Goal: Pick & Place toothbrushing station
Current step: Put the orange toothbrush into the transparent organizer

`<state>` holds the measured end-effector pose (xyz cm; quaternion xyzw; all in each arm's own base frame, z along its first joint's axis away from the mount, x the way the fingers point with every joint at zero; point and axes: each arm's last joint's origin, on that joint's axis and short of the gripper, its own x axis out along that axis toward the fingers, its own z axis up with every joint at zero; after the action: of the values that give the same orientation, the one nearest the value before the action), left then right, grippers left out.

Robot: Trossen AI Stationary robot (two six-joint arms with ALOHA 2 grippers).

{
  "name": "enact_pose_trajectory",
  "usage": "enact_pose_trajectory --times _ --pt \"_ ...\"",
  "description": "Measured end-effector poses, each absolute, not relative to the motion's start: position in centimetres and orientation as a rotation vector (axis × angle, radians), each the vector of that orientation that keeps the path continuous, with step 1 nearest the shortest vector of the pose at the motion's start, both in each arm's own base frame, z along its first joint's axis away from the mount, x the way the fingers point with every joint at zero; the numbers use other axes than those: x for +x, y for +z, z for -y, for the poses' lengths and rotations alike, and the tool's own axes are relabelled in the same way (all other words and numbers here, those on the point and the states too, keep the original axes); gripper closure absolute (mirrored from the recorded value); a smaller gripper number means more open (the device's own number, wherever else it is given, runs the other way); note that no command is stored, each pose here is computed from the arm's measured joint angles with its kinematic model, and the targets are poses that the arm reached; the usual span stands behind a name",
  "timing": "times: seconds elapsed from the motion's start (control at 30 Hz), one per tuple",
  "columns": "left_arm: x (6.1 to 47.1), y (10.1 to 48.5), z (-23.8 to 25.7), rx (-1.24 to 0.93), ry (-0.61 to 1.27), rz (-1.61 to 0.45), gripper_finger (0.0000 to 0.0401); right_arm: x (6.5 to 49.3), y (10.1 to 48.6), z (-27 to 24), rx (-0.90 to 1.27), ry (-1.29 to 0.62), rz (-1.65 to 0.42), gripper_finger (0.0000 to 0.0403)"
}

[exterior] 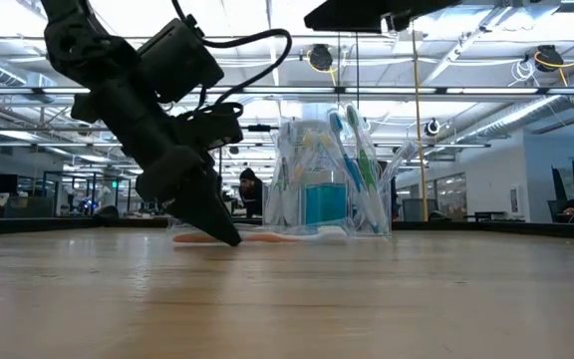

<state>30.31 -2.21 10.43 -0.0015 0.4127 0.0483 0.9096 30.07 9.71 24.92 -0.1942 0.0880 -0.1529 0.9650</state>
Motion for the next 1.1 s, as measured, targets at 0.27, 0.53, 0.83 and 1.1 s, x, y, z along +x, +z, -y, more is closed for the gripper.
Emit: enact_pose_trajectory --times 0.27,0.53,0.83,1.1 --pt "30.4 10.9 2.0 0.023 0.163 -0.806 0.0379 30.7 24.8 -7.3 -0.106 -0.408 -0.142 0.0215" --pt "29.1 14.2 3.1 0.149 0.363 -0.739 0.0387 30.8 24.9 -7.0 0.004 -0.424 -0.119 0.0226" --pt "25.9 20.6 6.5 0.31 0.643 -0.458 0.0392 31.0 24.8 -6.5 0.237 -0.418 -0.079 0.0233" --pt "26.2 23.5 7.6 0.463 0.893 -0.303 0.0386 32.4 24.6 -4.2 0.288 -0.464 0.027 0.0234"
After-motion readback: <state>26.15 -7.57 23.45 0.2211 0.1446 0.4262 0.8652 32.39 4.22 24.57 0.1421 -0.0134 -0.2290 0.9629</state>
